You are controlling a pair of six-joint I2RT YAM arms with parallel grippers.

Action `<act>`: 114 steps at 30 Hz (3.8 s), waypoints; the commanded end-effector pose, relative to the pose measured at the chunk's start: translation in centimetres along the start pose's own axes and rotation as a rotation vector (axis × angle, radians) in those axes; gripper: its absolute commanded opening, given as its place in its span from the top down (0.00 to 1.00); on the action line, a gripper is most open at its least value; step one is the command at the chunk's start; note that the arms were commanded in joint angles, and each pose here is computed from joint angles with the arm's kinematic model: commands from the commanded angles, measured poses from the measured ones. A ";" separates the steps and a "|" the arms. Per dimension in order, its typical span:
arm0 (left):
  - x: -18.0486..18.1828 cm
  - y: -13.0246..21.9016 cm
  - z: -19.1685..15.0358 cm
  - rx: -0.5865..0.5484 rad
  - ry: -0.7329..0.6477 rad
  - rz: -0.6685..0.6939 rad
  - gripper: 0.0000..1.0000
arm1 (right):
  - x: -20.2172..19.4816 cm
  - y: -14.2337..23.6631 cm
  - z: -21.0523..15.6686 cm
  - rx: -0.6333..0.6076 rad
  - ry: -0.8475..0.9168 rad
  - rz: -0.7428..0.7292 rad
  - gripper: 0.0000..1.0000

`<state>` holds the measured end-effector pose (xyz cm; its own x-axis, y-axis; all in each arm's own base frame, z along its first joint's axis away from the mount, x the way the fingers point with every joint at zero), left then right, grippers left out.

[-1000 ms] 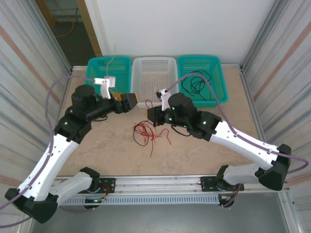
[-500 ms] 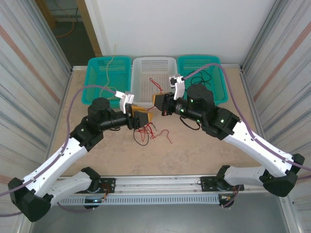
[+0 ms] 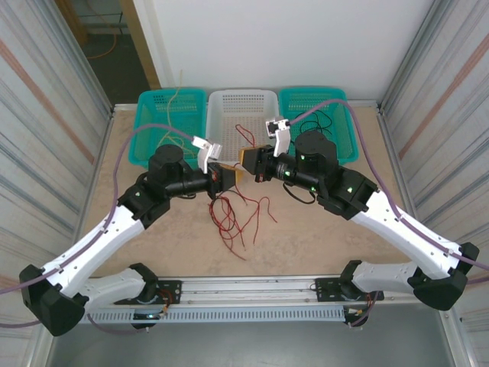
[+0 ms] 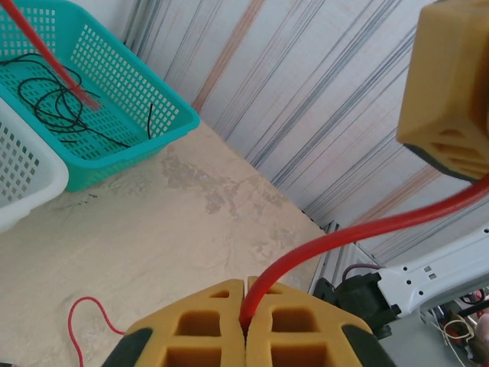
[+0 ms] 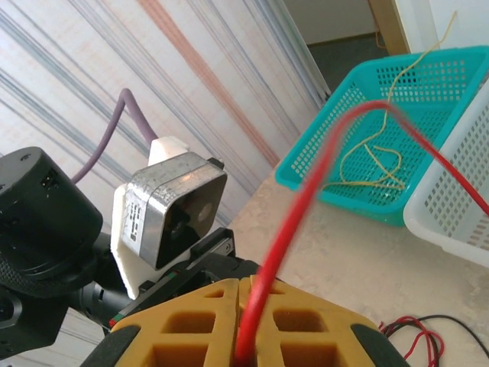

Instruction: Untangle the cables

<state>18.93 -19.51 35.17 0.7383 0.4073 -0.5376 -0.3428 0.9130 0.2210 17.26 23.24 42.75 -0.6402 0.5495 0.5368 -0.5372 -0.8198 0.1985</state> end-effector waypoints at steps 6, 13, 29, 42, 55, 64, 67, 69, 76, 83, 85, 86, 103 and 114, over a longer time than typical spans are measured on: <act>-2.1 2.9 3.3 -0.122 -0.047 0.092 1.00 | -1.7 1.0 -0.3 -0.030 -0.055 -0.084 0.37; -3.3 5.4 6.5 -0.227 -0.010 0.099 1.00 | -4.4 -0.9 -4.0 0.087 -0.122 -0.130 0.32; -2.8 7.3 14.1 -0.332 0.014 0.267 1.00 | -12.2 -8.6 -17.2 0.522 -0.337 -0.430 0.44; 1.4 3.3 18.4 -0.307 0.041 0.349 1.00 | -13.5 -10.2 -20.7 0.592 -0.429 -0.532 0.47; 10.1 -3.6 18.0 -0.193 0.138 0.410 1.00 | -12.3 -6.1 -17.4 0.439 -0.240 -0.883 0.31; 15.7 -7.7 17.5 -0.132 0.213 0.478 0.75 | -9.9 -4.2 -15.7 0.289 -0.112 -0.778 0.28; 16.6 -8.1 17.3 -0.105 0.250 0.538 0.51 | -9.8 -3.2 -15.2 0.261 -0.129 -0.727 0.28; 16.6 -8.1 17.2 -0.098 0.251 0.536 0.41 | -10.0 -2.6 -14.8 0.257 -0.145 -0.688 0.29; 14.1 -5.7 16.9 -0.116 0.225 0.531 0.29 | -10.8 -2.2 -13.3 0.280 -0.188 -0.574 0.31; 9.7 -0.1 12.2 -0.113 0.234 0.548 0.38 | -10.7 -4.1 -13.3 0.359 -0.178 -0.505 0.31; 9.1 1.5 9.0 -0.082 0.254 0.563 0.39 | -10.7 -5.5 -13.9 0.418 -0.180 -0.469 0.33; 8.8 2.2 7.7 -0.067 0.262 0.571 0.39 | -10.7 -6.1 -14.2 0.445 -0.180 -0.462 0.35; 8.8 6.6 -6.1 0.060 0.511 0.626 0.49 | -9.5 -12.5 -20.4 0.741 -0.055 -0.450 0.51; 9.3 5.2 -7.6 0.066 0.551 0.577 0.52 | -10.9 -13.6 -21.5 0.767 -0.075 -0.490 0.73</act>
<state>19.69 -10.49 25.49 0.0450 0.7856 -0.6171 -0.5464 0.5365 0.6431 19.30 31.65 16.28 -0.3882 0.8690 0.3068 -0.1958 -0.4031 0.8940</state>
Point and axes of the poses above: each hand's point on the last joint's axis, 136 mm out from that joint toward the fingers, its own y axis back along the fingers, its own x axis along the line the jaws close on, z = x × y, the point moved 10 cm from there along y, back along the fingers, and after that the axes turned 2 degrees about y, right-handed, at the moved point
